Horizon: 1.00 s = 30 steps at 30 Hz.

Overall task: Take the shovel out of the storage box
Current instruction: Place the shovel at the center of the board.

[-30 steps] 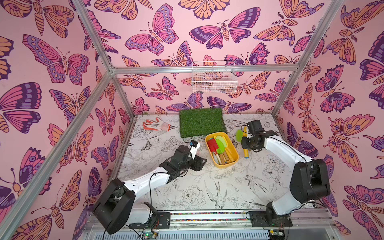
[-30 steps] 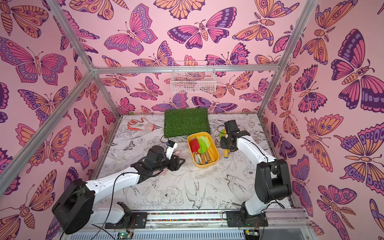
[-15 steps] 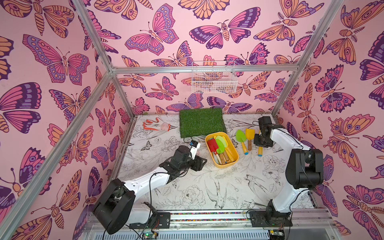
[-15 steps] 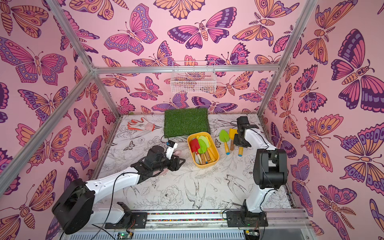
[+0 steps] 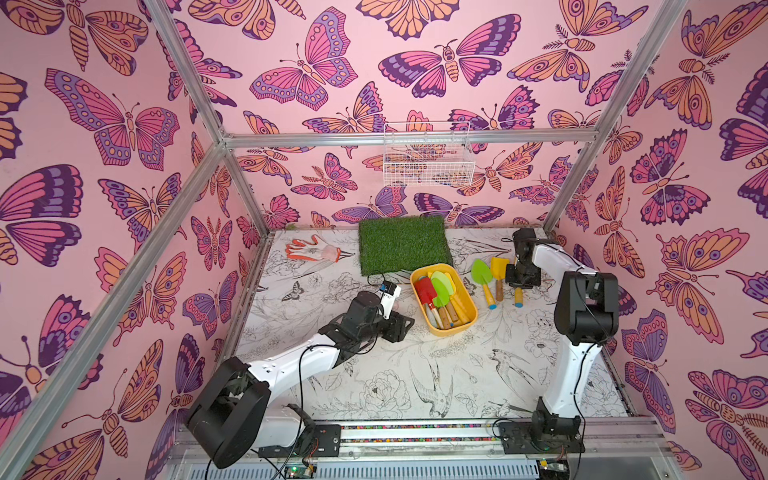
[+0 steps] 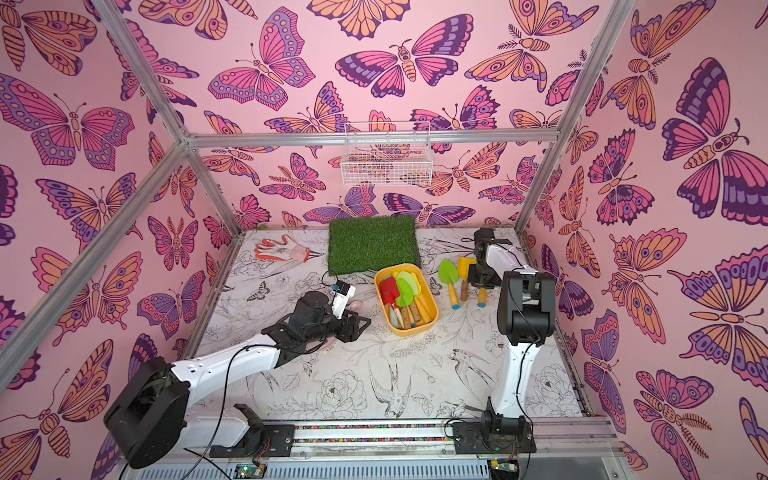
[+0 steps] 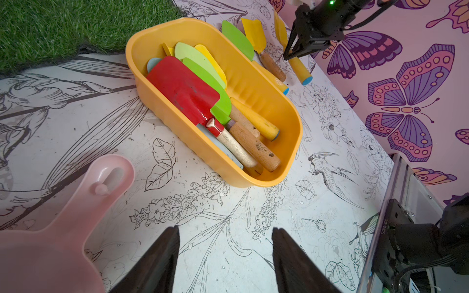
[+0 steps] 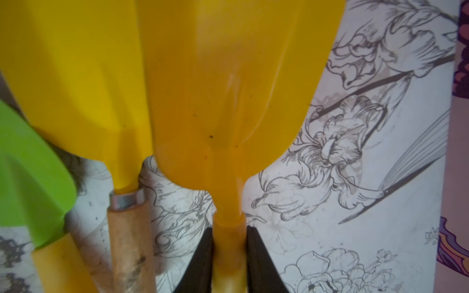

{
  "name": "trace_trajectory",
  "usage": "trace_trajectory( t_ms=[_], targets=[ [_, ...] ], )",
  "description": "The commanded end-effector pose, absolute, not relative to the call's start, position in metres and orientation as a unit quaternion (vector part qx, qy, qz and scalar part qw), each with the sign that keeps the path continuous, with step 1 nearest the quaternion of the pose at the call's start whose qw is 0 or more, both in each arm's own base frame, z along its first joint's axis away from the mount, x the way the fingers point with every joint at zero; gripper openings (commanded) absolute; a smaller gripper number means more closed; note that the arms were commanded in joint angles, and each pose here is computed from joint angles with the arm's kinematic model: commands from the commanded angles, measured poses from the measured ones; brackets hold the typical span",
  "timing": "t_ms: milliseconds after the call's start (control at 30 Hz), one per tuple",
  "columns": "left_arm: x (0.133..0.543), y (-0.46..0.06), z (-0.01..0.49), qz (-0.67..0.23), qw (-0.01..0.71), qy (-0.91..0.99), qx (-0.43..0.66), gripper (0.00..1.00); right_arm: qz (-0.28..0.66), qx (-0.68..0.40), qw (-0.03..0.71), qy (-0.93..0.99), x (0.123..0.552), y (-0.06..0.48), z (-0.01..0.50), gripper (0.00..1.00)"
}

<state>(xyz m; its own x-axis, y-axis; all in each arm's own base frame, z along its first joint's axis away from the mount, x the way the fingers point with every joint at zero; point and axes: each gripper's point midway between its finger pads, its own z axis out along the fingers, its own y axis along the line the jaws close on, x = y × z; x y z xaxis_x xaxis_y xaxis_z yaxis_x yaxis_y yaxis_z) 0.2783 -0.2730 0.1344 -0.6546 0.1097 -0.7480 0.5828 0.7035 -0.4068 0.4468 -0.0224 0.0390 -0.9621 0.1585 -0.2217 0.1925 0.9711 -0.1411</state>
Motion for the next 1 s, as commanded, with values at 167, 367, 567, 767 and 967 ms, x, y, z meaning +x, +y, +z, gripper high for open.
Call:
trace_trajectory(
  t_ms=[167,367,567,767,967],
  targets=[
    [0.281,-0.276,0.134,-0.324,0.363,0.848,0.21,0.64,-0.072,0.086,0.084,0.99,0.452,-0.022,0.029,0.21],
    [0.281,-0.275,0.135,-0.324,0.365,0.847,0.21,0.64,-0.074,0.087,0.077,0.99,0.455,-0.022,0.023,0.28],
    [0.281,-0.276,0.133,-0.322,0.363,0.849,0.211,0.64,-0.08,0.097,0.098,0.987,0.457,-0.025,0.035,0.44],
    [0.28,-0.276,0.134,-0.323,0.364,0.848,0.211,0.64,-0.072,0.121,0.151,0.978,0.448,-0.026,0.065,0.5],
    [0.28,-0.276,0.136,-0.325,0.365,0.847,0.211,0.64,-0.02,0.143,0.199,0.969,0.424,-0.01,0.091,0.47]
  ],
)
